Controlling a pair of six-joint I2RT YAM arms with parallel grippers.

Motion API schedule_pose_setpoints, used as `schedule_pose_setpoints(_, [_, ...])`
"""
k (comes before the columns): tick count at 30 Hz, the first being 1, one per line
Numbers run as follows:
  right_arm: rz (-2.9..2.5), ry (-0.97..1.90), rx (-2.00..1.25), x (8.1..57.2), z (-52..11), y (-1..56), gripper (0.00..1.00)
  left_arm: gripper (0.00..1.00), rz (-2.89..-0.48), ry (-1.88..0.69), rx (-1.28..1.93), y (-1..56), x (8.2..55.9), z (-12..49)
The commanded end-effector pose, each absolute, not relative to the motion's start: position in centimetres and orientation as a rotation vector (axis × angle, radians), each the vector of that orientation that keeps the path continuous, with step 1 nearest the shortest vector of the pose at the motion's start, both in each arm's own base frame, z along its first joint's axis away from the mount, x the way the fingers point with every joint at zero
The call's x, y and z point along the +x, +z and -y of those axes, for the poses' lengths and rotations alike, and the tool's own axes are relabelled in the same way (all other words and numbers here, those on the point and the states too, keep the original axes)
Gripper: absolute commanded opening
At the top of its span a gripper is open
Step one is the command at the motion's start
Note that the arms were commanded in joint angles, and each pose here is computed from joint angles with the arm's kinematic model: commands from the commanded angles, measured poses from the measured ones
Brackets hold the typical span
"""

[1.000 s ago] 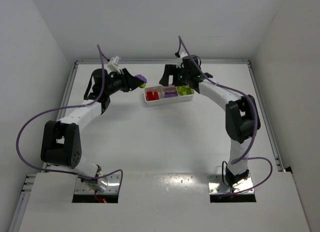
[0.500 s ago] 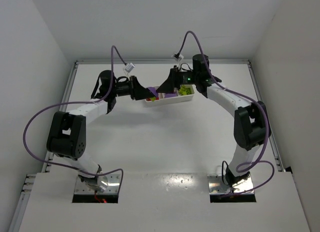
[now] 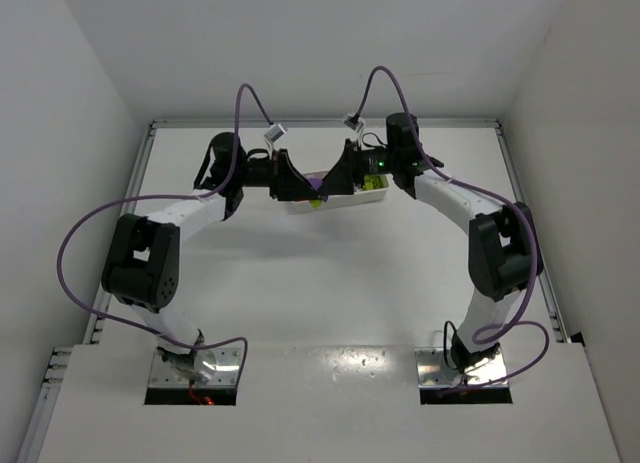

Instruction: Sort the legos into containers by color

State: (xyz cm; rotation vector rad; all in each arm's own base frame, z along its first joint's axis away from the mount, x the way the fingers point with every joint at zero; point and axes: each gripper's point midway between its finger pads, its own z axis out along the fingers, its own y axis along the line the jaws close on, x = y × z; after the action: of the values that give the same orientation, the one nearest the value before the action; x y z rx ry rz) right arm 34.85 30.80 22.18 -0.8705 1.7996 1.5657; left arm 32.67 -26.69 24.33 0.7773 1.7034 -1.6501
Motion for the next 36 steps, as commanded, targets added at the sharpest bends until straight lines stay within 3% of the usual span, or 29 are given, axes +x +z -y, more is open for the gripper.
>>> schedule_pose_setpoints(1, [-1.689, 1.524, -0.949, 34.2, -30.7, 24.4, 0.68, 0.03, -1.603, -1.642, 0.894, 26.0, 32.1, 27.4])
schedule_pose_setpoints(2, [-1.689, 1.524, -0.949, 34.2, -30.7, 24.4, 0.58, 0.03, -1.6, -1.649, 0.904, 26.0, 31.8, 27.8])
schedule_pose_setpoints(3, [-1.689, 1.524, -0.949, 34.2, -30.7, 24.4, 0.58, 0.03, -1.609, -1.654, 0.9, 25.9, 31.8, 27.8])
schedule_pose_setpoints(4, [-1.68, 1.52, -0.953, 34.3, -30.8, 24.7, 0.47, 0.03, -1.602, -1.647, 0.906, 25.9, 31.8, 27.8])
schedule_pose_setpoints(6, [-1.689, 1.524, -0.949, 34.5, -30.8, 24.3, 0.36, 0.03, -1.609, -1.641, 0.897, 25.8, 31.9, 27.8])
schedule_pose_setpoints(7, [-1.68, 1.52, -0.953, 34.6, -30.9, 24.7, 0.16, 0.03, -1.609, -1.641, 0.897, 25.8, 31.9, 27.8])
schedule_pose_setpoints(9, [-1.702, 1.514, -0.929, 34.8, -30.8, 24.5, 0.02, 0.03, -1.613, -1.633, 0.889, 25.4, 32.0, 27.8])
schedule_pose_setpoints(16, [-1.761, 1.461, -0.786, 36.2, -27.4, 24.4, 0.0, 0.03, -1.646, -1.619, 0.851, 24.0, 31.0, 27.4])
schedule_pose_setpoints(25, [-1.85, 1.289, -0.536, 41.9, -22.0, 22.3, 0.0, 0.03, -1.713, -1.503, 0.768, 22.5, 31.2, 25.5])
schedule_pose_setpoints(36, [-2.041, 0.833, -0.552, 49.3, -21.9, 13.6, 0.0, 0.03, -1.792, -1.323, 0.638, 22.4, 35.1, 23.4])
